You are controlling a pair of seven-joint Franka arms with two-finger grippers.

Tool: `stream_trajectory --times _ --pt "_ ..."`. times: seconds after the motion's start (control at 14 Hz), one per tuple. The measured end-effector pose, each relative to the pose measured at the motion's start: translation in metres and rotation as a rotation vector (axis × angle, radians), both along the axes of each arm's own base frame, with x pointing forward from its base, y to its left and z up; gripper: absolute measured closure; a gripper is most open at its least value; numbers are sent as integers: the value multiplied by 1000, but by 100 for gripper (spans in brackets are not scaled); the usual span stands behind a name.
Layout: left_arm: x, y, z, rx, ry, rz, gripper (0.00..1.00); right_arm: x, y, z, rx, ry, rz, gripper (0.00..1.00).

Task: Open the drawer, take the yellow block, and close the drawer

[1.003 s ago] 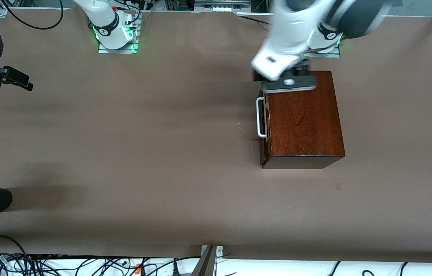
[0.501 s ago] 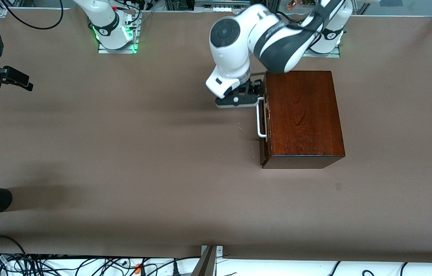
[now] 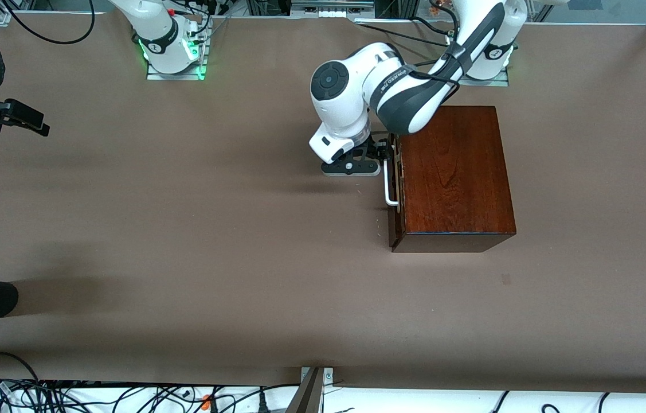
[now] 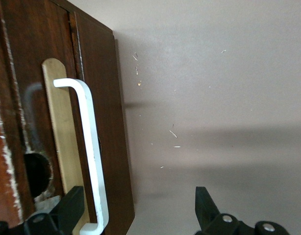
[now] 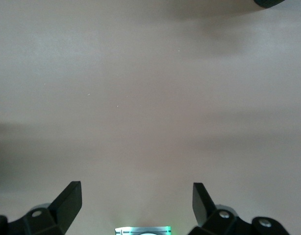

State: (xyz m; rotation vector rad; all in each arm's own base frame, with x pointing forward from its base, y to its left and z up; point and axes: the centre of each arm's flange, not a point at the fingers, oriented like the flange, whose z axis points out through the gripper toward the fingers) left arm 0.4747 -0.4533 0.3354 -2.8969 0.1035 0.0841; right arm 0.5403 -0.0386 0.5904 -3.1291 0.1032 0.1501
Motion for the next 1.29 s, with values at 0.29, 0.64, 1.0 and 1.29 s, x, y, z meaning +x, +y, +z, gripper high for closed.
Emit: stream_trajectory --times 0.29,0.64,1.0,1.29 --pt "3 10 -14 16 -1 2 0 0 0 0 0 0 0 0" --pt "4 17 -31 38 14 1 0 0 0 0 0 0 0 0" --pt "5 16 -52 47 23 13 0 0 0 0 0 0 0 0" --pt "6 16 -56 47 6 33 0 0 0 0 0 0 0 0"
